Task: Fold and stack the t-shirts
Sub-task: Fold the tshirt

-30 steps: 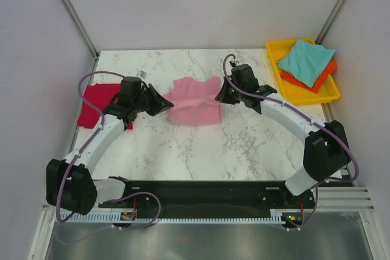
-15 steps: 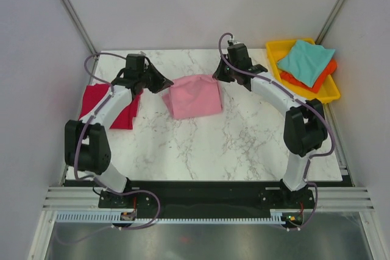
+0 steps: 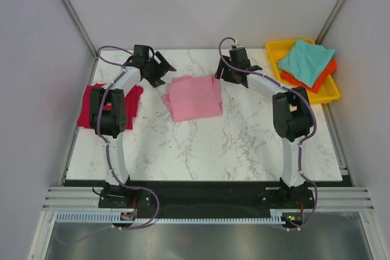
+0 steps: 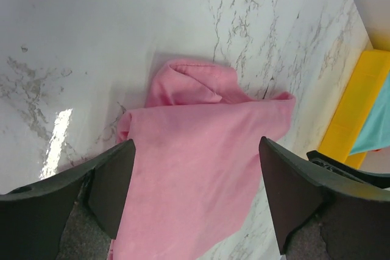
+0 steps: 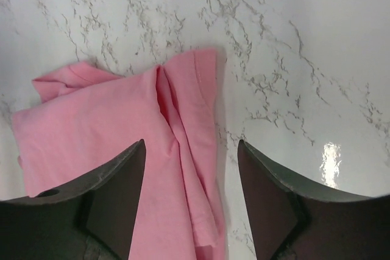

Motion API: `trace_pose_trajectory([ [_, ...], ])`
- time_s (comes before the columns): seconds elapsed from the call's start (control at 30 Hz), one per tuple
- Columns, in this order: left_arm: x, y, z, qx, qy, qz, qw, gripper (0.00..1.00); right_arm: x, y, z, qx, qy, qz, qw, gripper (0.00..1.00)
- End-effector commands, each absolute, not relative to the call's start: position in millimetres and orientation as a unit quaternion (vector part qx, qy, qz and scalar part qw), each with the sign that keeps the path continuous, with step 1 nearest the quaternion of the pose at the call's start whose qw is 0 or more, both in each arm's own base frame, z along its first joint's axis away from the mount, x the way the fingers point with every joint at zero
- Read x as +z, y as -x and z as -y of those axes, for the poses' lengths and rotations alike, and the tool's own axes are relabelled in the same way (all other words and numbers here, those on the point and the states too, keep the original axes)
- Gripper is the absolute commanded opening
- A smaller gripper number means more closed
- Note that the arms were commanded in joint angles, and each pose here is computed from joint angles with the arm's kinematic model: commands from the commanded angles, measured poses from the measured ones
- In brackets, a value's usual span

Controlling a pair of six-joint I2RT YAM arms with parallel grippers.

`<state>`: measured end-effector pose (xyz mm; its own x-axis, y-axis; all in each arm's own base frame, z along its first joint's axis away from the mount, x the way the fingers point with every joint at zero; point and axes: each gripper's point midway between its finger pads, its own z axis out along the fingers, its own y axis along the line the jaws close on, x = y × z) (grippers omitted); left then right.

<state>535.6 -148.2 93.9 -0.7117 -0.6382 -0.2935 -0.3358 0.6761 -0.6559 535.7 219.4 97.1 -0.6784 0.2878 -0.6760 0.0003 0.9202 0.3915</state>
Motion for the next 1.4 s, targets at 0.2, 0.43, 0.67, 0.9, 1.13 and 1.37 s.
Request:
trace_pose_trajectory([
  [0.2,113,-510,142,-0.287,0.245,-0.866,0.329,0.75,118,-544,-252,0.235,0.028,-0.875,0.422,0.61],
  [0.43,83,-524,146,-0.298,0.248,-0.859,0.334,0.75,102,-564,-256,0.216,0.066,-0.877,0.425,0.55],
  [0.67,80,-533,142,-0.294,0.242,-0.854,0.354,0.73,89,-571,-263,0.222,0.069,-0.880,0.414,0.53],
  [0.9,72,-538,140,-0.297,0.260,-0.853,0.341,0.64,84,-575,-274,0.246,0.067,-0.879,0.402,0.40],
  [1.13,61,-538,146,-0.310,0.264,-0.855,0.320,0.49,84,-574,-276,0.253,0.066,-0.879,0.399,0.06],
  [1.37,68,-542,144,-0.308,0.265,-0.853,0.329,0.32,96,-571,-276,0.254,0.066,-0.876,0.405,0.00],
])
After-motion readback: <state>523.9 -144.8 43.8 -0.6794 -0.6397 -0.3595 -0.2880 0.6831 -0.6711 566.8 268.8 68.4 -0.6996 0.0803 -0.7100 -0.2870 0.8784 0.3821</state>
